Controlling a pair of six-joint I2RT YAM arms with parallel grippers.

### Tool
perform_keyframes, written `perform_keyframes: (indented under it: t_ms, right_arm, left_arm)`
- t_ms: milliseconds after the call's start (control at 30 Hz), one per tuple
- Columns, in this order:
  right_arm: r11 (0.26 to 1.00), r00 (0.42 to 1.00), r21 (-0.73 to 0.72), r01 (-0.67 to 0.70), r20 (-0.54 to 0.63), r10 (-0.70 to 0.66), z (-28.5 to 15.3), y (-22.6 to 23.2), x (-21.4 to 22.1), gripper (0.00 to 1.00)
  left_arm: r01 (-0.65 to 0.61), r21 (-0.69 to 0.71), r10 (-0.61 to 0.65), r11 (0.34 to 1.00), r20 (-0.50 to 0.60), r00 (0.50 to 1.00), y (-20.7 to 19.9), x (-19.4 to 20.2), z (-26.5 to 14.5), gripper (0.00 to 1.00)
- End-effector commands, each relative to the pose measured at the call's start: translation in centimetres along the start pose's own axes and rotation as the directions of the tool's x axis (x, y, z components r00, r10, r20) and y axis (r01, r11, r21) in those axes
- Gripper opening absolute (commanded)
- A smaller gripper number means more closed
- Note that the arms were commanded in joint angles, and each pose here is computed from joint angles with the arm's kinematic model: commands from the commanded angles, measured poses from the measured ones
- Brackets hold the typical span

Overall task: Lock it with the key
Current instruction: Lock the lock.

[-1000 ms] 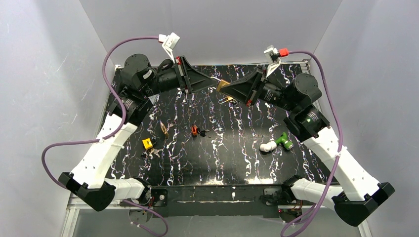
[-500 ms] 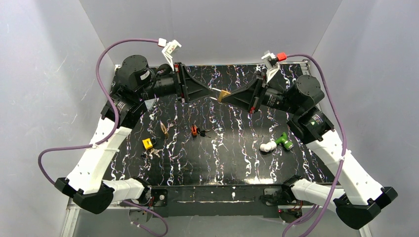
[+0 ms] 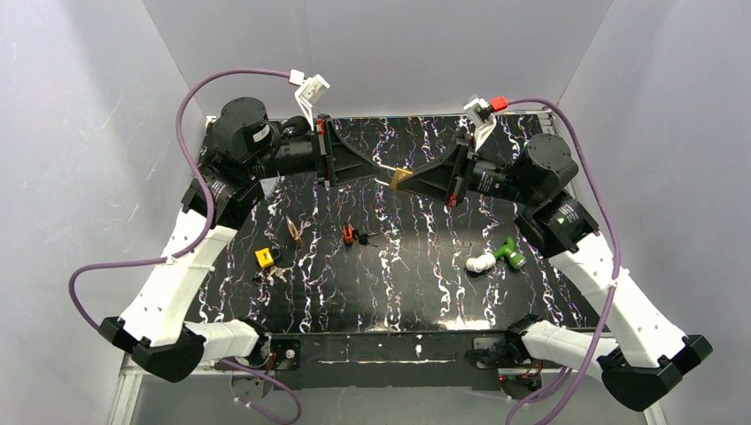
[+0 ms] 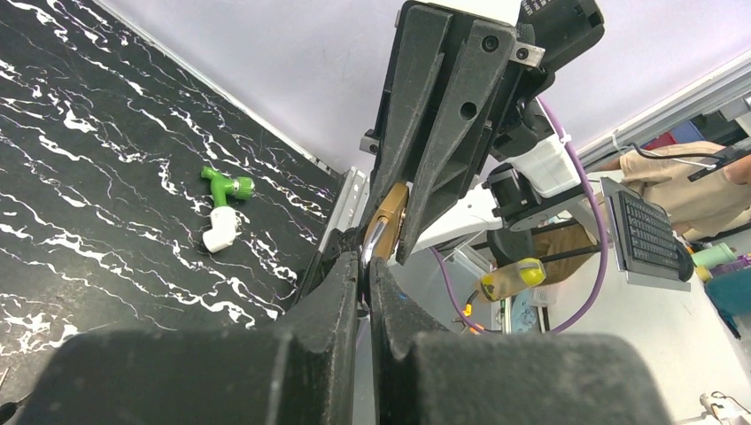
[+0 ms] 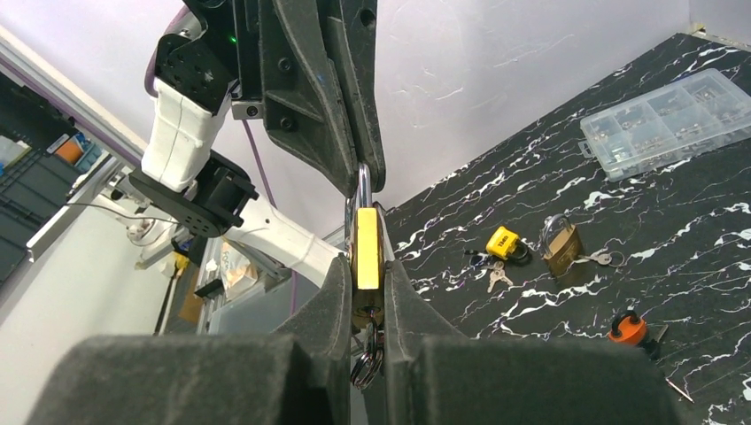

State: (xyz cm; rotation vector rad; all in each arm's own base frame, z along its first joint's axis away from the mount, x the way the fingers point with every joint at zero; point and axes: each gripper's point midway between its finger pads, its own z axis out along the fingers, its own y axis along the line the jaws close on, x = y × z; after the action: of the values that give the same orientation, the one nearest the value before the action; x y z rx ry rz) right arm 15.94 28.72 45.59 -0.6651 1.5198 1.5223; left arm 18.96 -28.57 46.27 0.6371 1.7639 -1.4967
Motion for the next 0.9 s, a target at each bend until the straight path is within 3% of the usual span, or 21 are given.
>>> perform_keyframes:
  t_ms: [0,867]
  right_arm:
    - [0.998,0.999,-0.054,0.043,0.03,-0.041,-0.1,1.9,-1.7,0.01]
    - [0.985,0.999,-0.169,-0.031,-0.025,0.027,0.9,2.4,-1.2,0.01]
  left_arm:
    - [-0.029,0.02,0.029,0.999,-0.021,0.999,-0.3,0.5,-0.1,0.0]
    - [-0.052,-0.009,0.051,0.999,-0.062,0.997,0.6,1.5,1.3,0.0]
